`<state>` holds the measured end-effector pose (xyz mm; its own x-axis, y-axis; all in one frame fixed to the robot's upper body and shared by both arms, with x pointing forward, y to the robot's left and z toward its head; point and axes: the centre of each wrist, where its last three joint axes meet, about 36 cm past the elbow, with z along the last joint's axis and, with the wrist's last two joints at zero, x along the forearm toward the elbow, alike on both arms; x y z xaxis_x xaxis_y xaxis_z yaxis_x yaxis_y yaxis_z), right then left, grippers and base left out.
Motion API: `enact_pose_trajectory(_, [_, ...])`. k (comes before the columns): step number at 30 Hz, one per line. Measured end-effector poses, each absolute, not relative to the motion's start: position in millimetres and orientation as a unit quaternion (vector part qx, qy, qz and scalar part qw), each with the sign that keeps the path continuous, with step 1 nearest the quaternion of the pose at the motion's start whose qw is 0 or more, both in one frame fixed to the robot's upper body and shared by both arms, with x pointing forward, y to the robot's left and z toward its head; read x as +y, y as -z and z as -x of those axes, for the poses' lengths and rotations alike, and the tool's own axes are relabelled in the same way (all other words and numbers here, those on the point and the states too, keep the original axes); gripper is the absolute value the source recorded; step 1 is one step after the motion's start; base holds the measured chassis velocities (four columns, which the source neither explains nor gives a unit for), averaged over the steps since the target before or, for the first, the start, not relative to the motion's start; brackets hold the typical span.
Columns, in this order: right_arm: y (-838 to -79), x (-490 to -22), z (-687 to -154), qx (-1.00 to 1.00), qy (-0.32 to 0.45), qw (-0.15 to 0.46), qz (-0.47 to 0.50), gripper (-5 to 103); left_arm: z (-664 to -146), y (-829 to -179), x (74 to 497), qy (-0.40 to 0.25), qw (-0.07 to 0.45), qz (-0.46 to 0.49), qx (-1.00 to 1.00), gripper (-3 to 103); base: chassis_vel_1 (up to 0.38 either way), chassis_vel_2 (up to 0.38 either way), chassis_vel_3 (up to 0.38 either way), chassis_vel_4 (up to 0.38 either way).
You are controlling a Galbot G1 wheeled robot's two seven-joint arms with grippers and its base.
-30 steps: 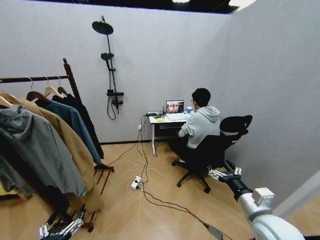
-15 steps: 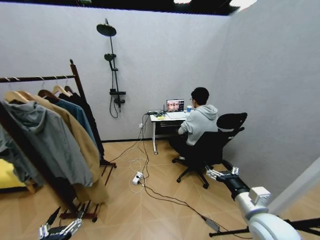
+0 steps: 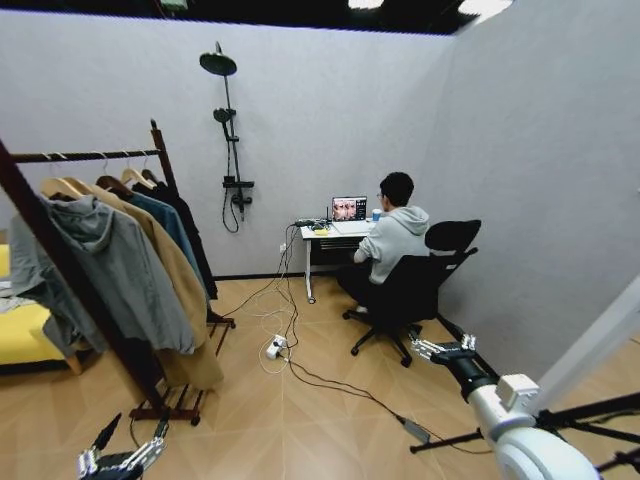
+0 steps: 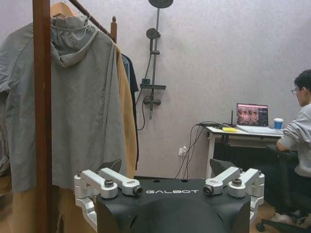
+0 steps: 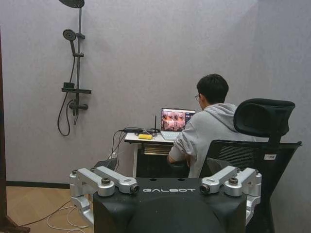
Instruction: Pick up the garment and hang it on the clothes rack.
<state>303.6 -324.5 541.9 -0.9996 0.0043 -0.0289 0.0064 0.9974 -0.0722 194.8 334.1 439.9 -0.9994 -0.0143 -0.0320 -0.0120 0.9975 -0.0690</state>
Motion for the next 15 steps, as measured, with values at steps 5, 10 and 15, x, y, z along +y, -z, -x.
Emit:
enact_pose_trajectory(5, [-541.3,-322.2,-301.4,0.999,0.034,0.014,-0.003,100,-194.8,-440.0,334.1,0.034,0.016,0.007,0.999,100,0.176,-0.175,-0.184,0.169])
enact_pose_trajectory(10, [-541.6,-321.2,-300.2,0.999,0.035,0.014,-0.003,100,-194.8,-440.0,334.1,0.034,0.016,0.007,0.999,100,0.162,-0.152,-0.16,0.15])
enact_pose_trajectory(15, [-542.4,-320.1,-298.8,0.999,0.035,0.014,-0.003,100,-194.8,-440.0,334.1,0.034,0.016,0.007,0.999,100,0.145,-0.157,-0.155,0.138])
